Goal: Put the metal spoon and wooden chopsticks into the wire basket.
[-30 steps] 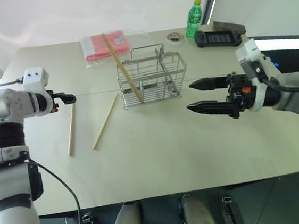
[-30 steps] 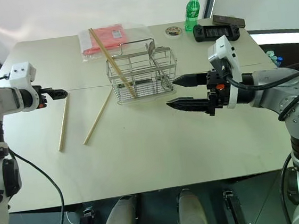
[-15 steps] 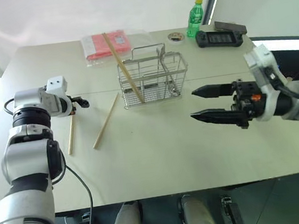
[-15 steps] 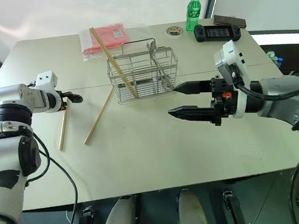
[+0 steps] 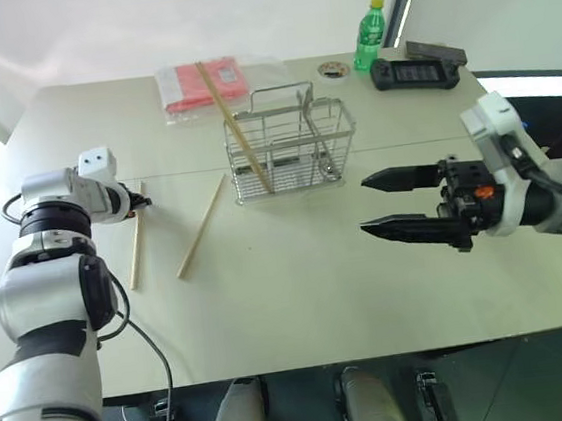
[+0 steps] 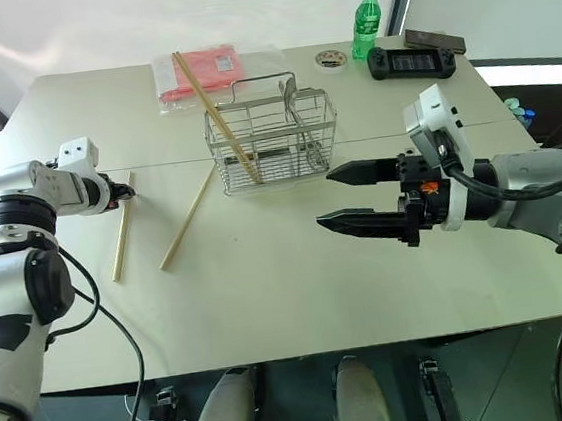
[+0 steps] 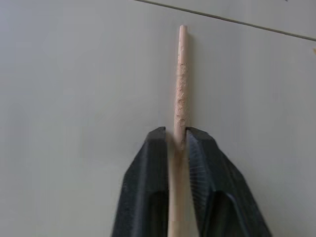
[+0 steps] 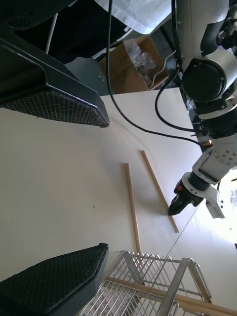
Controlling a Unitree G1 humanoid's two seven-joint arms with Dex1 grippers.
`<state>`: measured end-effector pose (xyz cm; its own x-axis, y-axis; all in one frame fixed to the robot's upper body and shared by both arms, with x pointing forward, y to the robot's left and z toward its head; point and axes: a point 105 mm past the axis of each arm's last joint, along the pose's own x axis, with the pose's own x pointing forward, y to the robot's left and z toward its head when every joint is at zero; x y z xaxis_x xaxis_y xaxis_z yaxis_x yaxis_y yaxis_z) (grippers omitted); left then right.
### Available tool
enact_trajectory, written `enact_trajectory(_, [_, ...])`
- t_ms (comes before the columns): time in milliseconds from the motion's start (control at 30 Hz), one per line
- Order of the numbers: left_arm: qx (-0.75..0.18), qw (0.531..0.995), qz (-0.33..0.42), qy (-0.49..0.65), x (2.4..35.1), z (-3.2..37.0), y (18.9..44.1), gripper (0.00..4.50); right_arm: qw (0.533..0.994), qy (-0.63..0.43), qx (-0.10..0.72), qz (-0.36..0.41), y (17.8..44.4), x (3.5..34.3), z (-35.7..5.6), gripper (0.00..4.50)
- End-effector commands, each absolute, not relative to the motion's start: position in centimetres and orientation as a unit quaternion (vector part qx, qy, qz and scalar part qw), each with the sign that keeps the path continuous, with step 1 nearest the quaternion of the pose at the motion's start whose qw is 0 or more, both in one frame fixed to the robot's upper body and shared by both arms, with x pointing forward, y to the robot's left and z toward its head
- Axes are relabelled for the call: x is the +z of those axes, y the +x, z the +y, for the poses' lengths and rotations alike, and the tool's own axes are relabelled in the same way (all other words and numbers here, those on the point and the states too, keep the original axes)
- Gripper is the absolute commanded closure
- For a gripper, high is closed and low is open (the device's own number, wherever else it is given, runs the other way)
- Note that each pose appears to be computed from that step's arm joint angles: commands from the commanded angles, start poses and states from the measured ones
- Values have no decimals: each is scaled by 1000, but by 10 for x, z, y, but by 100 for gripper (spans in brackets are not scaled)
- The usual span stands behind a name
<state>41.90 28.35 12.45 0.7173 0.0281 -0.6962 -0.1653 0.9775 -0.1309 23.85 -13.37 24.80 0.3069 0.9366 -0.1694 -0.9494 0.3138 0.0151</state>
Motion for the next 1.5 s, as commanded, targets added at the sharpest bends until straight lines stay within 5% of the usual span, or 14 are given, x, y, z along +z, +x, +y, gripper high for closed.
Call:
enact_trajectory(33, [55,919,384,-78,128,286,417,440,809,-51,584,51,239,257,-133,61])
enact_trajectory(200, [65,927,361,-70,142,299,418,440,810,-52,581,52,241,254,-133,61])
enact_trajectory(267, [70,955,283,-55,172,310,429,440,813,-56,577,58,242,251,-136,61])
enact_trajectory(333, [27,991,119,-51,238,306,444,440,819,-61,567,64,244,249,-142,61])
enact_trajectory(467, [-98,982,-128,-94,341,274,422,440,835,-62,543,67,251,249,-152,61])
enact_trajectory(700, [-249,912,-299,-129,435,204,373,440,844,-53,530,61,252,248,-153,61])
enact_trajectory(1100, [-305,897,-302,-104,402,117,405,440,861,-38,507,39,247,248,-150,61])
enact_trajectory(1500, [-316,909,-257,-89,338,94,413,440,872,-29,488,33,248,253,-152,61])
